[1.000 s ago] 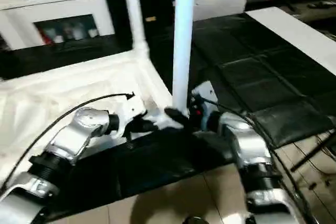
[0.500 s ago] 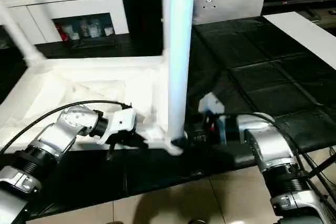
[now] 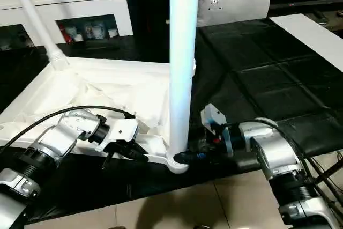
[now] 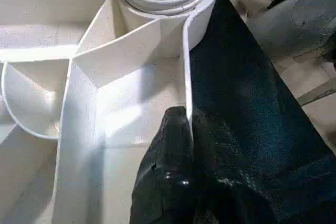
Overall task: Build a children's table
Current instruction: Rotate leg to tighten
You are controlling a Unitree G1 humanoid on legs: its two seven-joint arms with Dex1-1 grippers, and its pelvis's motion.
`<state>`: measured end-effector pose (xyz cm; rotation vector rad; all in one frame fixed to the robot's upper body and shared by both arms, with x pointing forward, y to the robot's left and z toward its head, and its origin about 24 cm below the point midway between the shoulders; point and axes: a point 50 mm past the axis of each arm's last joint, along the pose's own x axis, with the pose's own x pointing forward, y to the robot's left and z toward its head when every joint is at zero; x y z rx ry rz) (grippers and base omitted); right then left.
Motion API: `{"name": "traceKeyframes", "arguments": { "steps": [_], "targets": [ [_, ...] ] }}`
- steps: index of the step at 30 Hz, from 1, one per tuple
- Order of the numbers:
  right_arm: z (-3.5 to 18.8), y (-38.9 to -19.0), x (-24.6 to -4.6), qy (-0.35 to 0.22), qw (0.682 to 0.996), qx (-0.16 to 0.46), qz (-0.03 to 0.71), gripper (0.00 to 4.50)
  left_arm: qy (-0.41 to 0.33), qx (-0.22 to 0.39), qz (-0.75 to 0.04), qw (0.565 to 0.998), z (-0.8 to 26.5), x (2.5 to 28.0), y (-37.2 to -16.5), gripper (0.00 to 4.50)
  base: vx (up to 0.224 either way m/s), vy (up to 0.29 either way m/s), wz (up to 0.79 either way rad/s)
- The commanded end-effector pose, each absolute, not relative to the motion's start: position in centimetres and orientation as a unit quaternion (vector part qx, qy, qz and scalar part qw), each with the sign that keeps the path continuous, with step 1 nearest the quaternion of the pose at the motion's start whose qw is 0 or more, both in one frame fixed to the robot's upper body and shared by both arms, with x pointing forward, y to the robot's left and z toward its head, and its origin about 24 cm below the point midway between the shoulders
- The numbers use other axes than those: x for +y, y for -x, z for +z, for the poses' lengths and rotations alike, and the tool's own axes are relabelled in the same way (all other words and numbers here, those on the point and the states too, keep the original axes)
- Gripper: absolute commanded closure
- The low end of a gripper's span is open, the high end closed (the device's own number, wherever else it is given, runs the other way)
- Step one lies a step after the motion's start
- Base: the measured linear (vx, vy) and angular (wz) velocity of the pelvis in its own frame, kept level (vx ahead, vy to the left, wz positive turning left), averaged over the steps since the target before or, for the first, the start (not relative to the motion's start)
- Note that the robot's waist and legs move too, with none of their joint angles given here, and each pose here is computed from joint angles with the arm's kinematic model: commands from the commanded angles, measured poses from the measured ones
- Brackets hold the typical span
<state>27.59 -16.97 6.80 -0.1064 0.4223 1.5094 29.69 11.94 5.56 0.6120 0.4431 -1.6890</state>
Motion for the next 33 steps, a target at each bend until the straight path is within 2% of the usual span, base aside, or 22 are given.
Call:
{"name": "traceKeyframes", "arguments": {
  "steps": [1, 4, 5, 9, 15, 17, 18, 21, 23, 26, 29, 30, 33],
  "targets": [
    [7.2, -27.6, -16.8, 0.05, 0.701, 0.183, 0.687, 1.51, -0.279, 0.182, -0.75, 0.571, 5.8, 11.1, -29.4, 4.5, 0.0, 0.0, 0.0],
    [7.1, -27.6, -16.7, 0.048, 0.7, 0.183, 0.689, 1.59, -0.279, 0.182, -0.75, 0.571, 5.7, 11.2, -29.4, 4.5, 0.0, 0.0, 0.0],
    [7.1, -27.6, -16.7, 0.047, 0.7, 0.183, 0.689, 1.87, -0.28, 0.183, -0.75, 0.571, 5.7, 11.2, -29.4, 4.5, 0.0, 0.0, 0.0],
    [7.0, -27.4, -16.5, 0.039, 0.697, 0.183, 0.692, 2.2, -0.275, 0.184, -0.75, 0.573, 5.6, 11.2, -29.3, 4.5, 0.0, 0.0, 0.0],
    [7.0, -27.2, -15.8, 0.013, 0.707, 0.173, 0.686, 2.48, -0.241, 0.176, -0.741, 0.601, 5.7, 10.6, -29.3, 4.5, 0.0, 0.0, 0.0],
    [6.3, -28.4, -14.9, 0.018, 0.771, 0.178, 0.611, 2.51, -0.212, 0.173, -0.704, 0.656, 5.9, 9.5, -29.7, 4.5, 0.0, 0.0, 0.0],
    [6.2, -28.6, -14.8, 0.02, 0.783, 0.177, 0.596, 2.52, -0.206, 0.172, -0.697, 0.664, 5.9, 9.3, -29.8, 4.5, 0.0, 0.0, 0.0],
    [5.8, -30.4, -13.5, 0.017, 0.847, 0.175, 0.501, 2.53, -0.165, 0.166, -0.662, 0.712, 6.2, 8.0, -29.9, 4.5, 0.0, 0.0, 0.0],
    [5.6, -31.1, -12.7, 0.011, 0.869, 0.181, 0.46, 2.54, -0.148, 0.163, -0.638, 0.738, 6.2, 7.0, -30.0, 4.5, 0.0, 0.0, 0.0],
    [5.5, -31.5, -12.0, 0.001, 0.88, 0.185, 0.437, 2.54, -0.142, 0.164, -0.618, 0.755, 6.2, 6.4, -30.1, 4.5, 0.0, 0.0, 0.0],
    [5.3, -32.4, -11.1, -0.004, 0.906, 0.178, 0.385, 2.54, -0.136, 0.159, -0.572, 0.793, 6.3, 5.3, -30.6, 4.5, 0.0, 0.0, 0.0],
    [5.2, -32.6, -11.0, -0.004, 0.909, 0.175, 0.379, 2.0, -0.137, 0.157, -0.565, 0.798, 6.3, 5.1, -30.7, 4.5, 0.0, 0.0, 0.0],
    [5.1, -32.9, -10.9, -0.006, 0.917, 0.165, 0.363, 1.84, -0.141, 0.151, -0.55, 0.809, 6.5, 4.8, -31.1, 4.5, 0.0, 0.0, 0.0]
  ]
}}
